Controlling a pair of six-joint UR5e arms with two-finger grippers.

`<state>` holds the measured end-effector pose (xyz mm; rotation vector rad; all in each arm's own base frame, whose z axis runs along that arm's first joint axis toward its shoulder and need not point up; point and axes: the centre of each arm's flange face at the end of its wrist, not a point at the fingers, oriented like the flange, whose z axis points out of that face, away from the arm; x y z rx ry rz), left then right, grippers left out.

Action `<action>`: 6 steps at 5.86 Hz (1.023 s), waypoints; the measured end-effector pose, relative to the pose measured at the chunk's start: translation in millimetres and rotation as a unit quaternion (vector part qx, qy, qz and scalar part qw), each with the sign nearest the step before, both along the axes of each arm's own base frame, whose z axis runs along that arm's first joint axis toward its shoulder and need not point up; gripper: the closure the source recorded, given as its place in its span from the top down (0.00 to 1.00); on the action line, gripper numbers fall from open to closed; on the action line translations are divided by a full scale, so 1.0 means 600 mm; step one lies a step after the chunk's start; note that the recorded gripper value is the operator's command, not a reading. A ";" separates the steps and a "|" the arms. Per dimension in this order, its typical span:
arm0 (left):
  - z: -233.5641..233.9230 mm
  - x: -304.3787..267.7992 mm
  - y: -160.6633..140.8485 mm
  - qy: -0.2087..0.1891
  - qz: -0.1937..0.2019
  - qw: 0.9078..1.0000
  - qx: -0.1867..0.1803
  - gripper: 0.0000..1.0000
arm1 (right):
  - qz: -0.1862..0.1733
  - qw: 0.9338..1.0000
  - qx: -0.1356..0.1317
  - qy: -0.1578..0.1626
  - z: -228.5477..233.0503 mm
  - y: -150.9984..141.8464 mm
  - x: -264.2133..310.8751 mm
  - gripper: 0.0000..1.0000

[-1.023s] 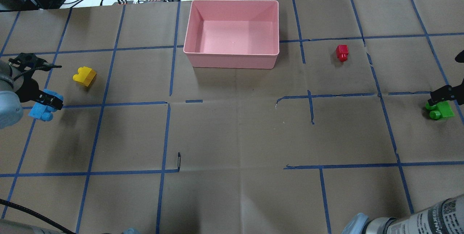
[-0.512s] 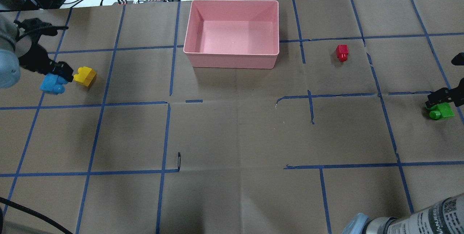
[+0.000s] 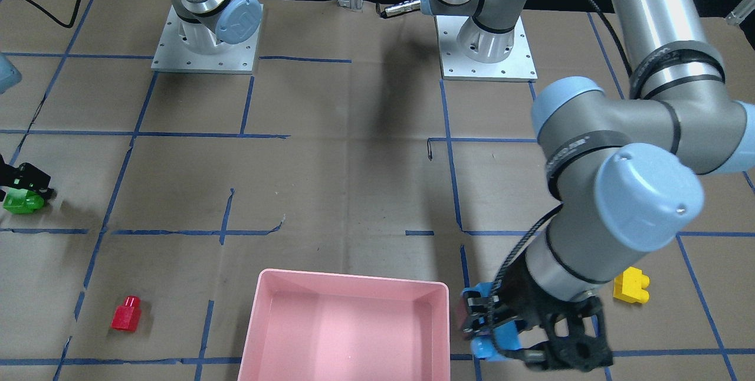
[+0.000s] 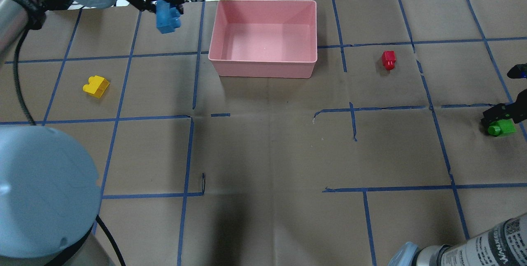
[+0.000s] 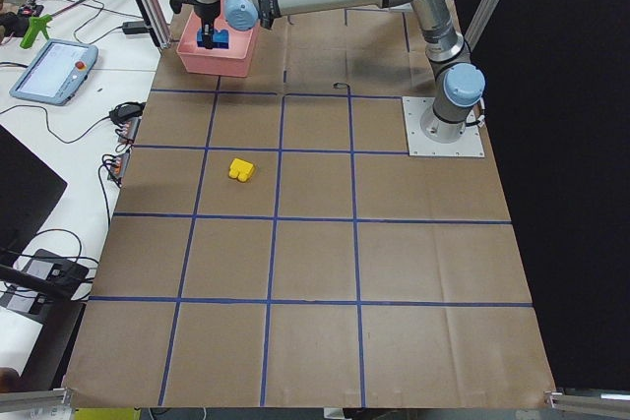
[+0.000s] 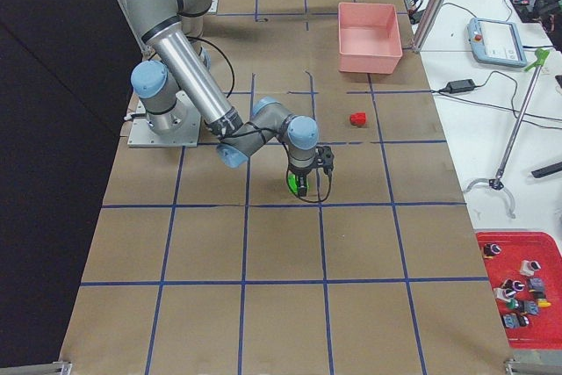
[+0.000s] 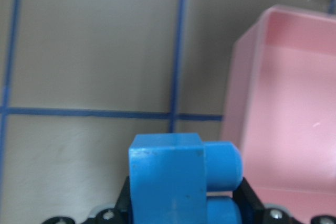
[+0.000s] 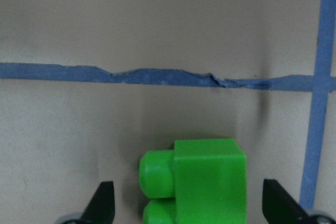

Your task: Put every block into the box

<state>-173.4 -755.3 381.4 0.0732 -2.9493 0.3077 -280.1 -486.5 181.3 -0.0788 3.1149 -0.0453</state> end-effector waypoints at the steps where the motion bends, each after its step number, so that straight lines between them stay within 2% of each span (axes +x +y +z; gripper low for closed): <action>1: -0.026 -0.089 -0.027 0.009 -0.006 1.000 -0.003 0.12 | 0.004 1.000 0.000 -0.001 -0.002 0.000 0.000 1.00; 2: -0.074 -0.161 -0.039 0.010 -0.011 1.000 0.001 0.13 | 0.016 1.000 0.000 -0.001 -0.003 0.000 0.000 0.88; 3: -0.128 -0.210 -0.039 -0.002 -0.014 1.000 0.005 0.19 | 0.028 1.000 0.001 -0.001 -0.004 0.001 0.001 0.54; 4: -0.158 -0.229 -0.034 -0.023 -0.018 1.000 0.007 0.57 | 0.032 1.000 0.003 -0.001 -0.004 0.001 0.000 0.21; 5: -0.172 -0.230 -0.027 -0.035 -0.023 0.999 0.008 0.99 | 0.031 0.999 0.013 0.008 -0.004 0.005 -0.004 0.05; 6: -0.175 -0.229 -0.026 -0.036 -0.021 0.999 0.000 1.00 | 0.027 0.999 0.027 0.021 0.001 0.008 -0.010 0.03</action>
